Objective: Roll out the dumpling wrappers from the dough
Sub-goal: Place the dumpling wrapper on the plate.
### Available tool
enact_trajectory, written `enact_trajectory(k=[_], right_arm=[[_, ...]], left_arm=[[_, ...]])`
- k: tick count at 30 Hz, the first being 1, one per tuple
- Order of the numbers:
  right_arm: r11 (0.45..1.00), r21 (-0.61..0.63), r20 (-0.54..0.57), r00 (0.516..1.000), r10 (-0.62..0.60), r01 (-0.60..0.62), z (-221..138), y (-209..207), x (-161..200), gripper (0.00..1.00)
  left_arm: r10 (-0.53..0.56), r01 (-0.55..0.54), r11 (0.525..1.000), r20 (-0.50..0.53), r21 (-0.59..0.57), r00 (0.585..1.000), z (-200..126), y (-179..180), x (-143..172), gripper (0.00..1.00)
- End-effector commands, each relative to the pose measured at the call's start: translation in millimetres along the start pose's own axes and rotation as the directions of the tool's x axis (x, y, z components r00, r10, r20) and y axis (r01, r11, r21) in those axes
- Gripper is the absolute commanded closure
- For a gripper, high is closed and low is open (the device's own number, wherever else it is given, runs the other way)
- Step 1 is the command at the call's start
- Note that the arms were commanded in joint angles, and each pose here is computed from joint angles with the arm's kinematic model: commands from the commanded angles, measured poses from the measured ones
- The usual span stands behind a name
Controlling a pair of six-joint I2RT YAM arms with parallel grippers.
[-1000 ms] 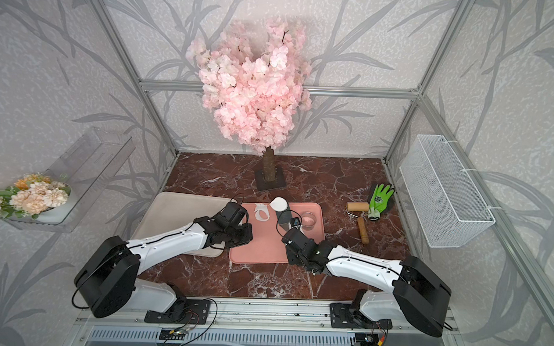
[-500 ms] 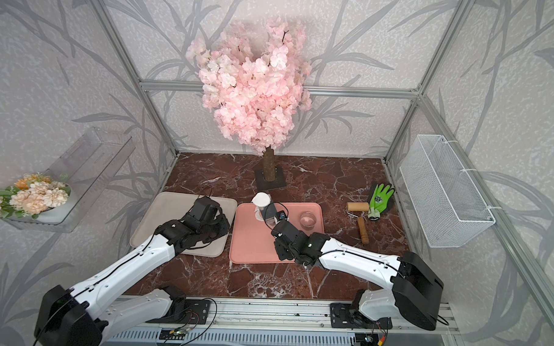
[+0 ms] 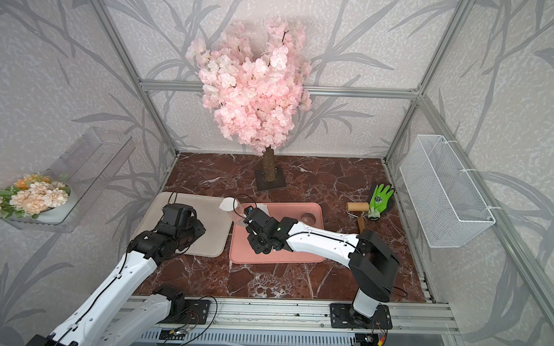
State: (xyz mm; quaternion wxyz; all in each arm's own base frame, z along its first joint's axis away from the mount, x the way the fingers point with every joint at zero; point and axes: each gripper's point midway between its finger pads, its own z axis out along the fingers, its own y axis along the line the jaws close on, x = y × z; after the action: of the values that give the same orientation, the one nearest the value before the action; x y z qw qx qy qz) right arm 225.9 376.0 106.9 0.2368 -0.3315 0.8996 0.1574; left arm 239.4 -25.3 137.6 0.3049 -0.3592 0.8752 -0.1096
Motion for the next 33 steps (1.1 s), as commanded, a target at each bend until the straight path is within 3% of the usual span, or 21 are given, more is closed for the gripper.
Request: enact_trajectory(k=[1,10,14,21,23,33], right_arm=[[0.997,-0.034,-0.037,0.997,-0.066,0.064,7,15,-9,1.0],[0.97,0.054,-0.138,0.964,-0.227,0.236,33,29,-21,1.0],[0.919,0.159,-0.148,0.929,-0.339,0.361,41,30,-27,1.0],[0.829,0.3,-0.152,0.882,-0.446,0.471,46,23,-44,1.0],[0.779,0.362,-0.158,0.857,-0.49,0.512,45,20,-51,1.0],[0.689,0.416,-0.2,0.798,-0.568,0.594,53,17,-55,1.0]], left_arm=[[-0.031,0.031,0.998,0.008,-0.051,0.999,1,18,-2,0.7],[-0.075,0.076,0.996,0.023,-0.049,0.997,2,30,-9,0.69],[-0.09,0.092,0.994,0.027,-0.052,0.996,3,38,-11,0.69],[-0.104,0.106,0.992,0.025,-0.063,0.994,4,47,-12,0.68],[-0.106,0.107,0.992,0.02,-0.065,0.994,5,48,-11,0.68],[-0.114,0.114,0.992,0.004,-0.055,0.993,9,48,-8,0.68]])
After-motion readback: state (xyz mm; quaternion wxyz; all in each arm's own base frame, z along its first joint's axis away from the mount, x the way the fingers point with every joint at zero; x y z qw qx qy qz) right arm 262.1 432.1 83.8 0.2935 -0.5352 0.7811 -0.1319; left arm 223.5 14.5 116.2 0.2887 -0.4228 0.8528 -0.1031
